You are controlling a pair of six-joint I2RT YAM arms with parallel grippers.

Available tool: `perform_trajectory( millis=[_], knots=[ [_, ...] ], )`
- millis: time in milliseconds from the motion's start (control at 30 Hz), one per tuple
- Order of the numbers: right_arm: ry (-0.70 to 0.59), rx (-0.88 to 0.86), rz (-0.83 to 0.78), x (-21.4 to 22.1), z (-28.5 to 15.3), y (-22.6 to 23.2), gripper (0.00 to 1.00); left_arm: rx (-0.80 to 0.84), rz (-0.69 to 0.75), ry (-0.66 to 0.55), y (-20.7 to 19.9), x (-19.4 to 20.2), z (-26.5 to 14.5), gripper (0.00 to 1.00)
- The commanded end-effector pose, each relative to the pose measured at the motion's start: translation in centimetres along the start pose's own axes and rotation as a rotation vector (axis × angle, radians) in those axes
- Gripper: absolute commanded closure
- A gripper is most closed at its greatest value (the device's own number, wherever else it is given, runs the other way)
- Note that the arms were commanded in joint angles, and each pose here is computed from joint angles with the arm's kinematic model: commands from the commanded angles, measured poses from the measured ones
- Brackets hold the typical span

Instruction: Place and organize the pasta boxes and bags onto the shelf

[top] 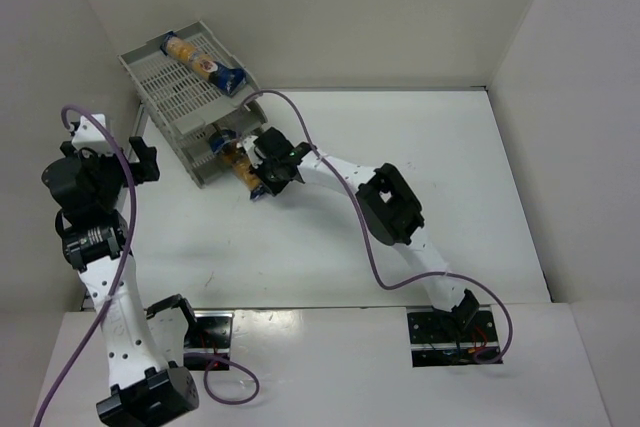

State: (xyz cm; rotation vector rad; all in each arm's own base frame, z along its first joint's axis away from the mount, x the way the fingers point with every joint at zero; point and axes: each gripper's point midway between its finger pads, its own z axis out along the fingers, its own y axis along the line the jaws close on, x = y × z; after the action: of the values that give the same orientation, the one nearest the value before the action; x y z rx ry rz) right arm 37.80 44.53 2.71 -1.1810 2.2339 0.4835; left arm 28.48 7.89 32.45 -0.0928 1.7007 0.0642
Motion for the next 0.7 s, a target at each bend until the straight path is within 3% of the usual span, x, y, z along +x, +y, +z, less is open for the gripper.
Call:
perform_trajectory(
  millis=[0,233,267,333,367,400,567,667],
  knots=[
    [-0.133,0.038,0.073,-4.1,1.0,-0.8,1.0,-0.017,0.012,-0.021,0.8,-0.1,0.6,0.0],
    [-0.357,0.014,0.273,-11.7,2.9,-0.4,1.0,-0.06,0.029,-0.027,2.5,0.2,1.3,0.0],
    [-0.438,0.034,0.298,-14.5,1.7,-0.9,1.0,-0.079,0.033,-0.017,3.1,0.4,1.4,0.0],
    [-0.469,0.059,0.39,-15.1,3.1,-1.7,1.0,-0.091,0.038,-0.03,3.6,0.1,1.6,0.0],
    [-0.559,0.095,0.423,-18.2,0.6,-2.5,1.0,-0.091,0.038,-0.03,3.6,0.1,1.6,0.0],
    [-0.539,0.116,0.458,-16.8,3.0,-3.0,1.0,-0.091,0.034,-0.021,3.6,0.6,1.7,0.0],
    [-0.662,0.099,0.53,-19.4,1.5,-2.7,1.0,-0.089,0.025,-0.005,3.9,1.1,2.0,0.0],
    [-0.566,0.099,0.531,-17.3,2.5,-2.3,1.0,-0.089,0.021,0.005,4.0,1.3,2.3,0.0]
  ],
)
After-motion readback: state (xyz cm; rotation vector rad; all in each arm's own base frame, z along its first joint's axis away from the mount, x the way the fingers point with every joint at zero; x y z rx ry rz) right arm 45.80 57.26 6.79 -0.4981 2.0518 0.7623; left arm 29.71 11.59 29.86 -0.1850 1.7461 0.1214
